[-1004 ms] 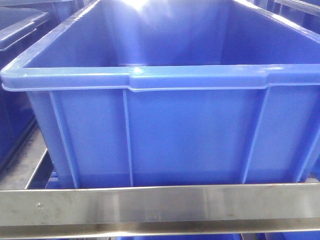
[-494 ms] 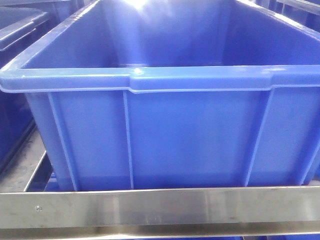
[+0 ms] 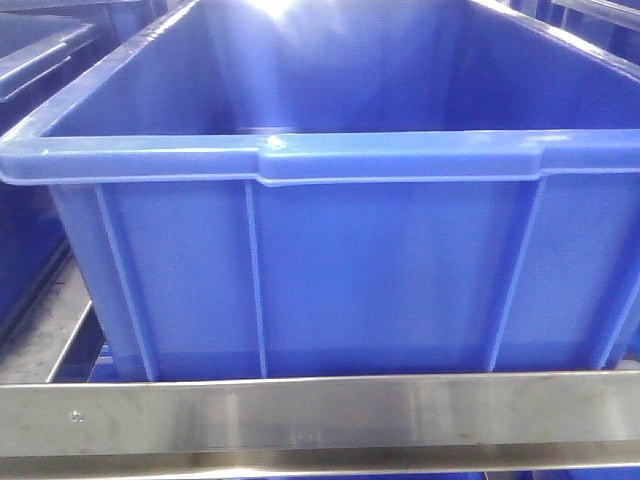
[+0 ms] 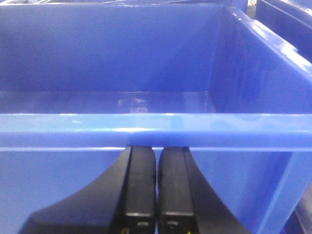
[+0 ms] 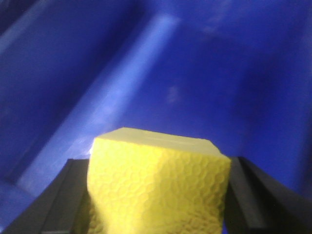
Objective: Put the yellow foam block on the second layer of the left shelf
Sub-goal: 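Lower the cube into the blue bin and open the right gripper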
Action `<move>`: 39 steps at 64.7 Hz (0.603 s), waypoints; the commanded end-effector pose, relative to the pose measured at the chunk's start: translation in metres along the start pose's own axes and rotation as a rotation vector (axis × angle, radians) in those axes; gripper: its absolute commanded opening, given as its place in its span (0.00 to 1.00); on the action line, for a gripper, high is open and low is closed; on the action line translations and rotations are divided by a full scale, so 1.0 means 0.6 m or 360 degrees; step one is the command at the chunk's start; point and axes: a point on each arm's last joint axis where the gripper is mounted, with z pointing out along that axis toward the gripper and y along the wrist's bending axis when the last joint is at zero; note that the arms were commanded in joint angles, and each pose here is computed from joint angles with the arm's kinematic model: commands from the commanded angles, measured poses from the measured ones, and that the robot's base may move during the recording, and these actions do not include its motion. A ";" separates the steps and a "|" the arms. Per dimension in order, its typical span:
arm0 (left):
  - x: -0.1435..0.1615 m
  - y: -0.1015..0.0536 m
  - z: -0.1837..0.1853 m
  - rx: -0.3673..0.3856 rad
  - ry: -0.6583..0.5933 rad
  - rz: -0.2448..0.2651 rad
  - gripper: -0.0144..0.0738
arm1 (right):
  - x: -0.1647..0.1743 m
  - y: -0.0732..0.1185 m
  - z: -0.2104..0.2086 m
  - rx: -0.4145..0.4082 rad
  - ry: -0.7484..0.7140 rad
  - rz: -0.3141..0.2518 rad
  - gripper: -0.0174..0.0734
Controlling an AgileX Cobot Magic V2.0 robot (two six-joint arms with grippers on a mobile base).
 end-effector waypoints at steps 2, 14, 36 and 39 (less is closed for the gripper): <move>0.000 -0.003 0.000 0.0024 -0.0116 -0.0005 0.32 | -0.043 0.016 0.060 -0.0013 0.0018 -0.0104 0.50; 0.000 -0.003 0.000 0.0024 -0.0116 -0.0005 0.32 | -0.044 0.035 0.214 -0.0017 0.0352 -0.0190 0.50; 0.000 -0.003 0.000 0.0024 -0.0116 -0.0005 0.32 | -0.036 0.073 0.336 -0.0040 0.0608 -0.0279 0.52; 0.000 -0.003 0.000 0.0024 -0.0116 -0.0005 0.32 | -0.037 0.075 0.336 -0.0045 0.0594 -0.0280 0.57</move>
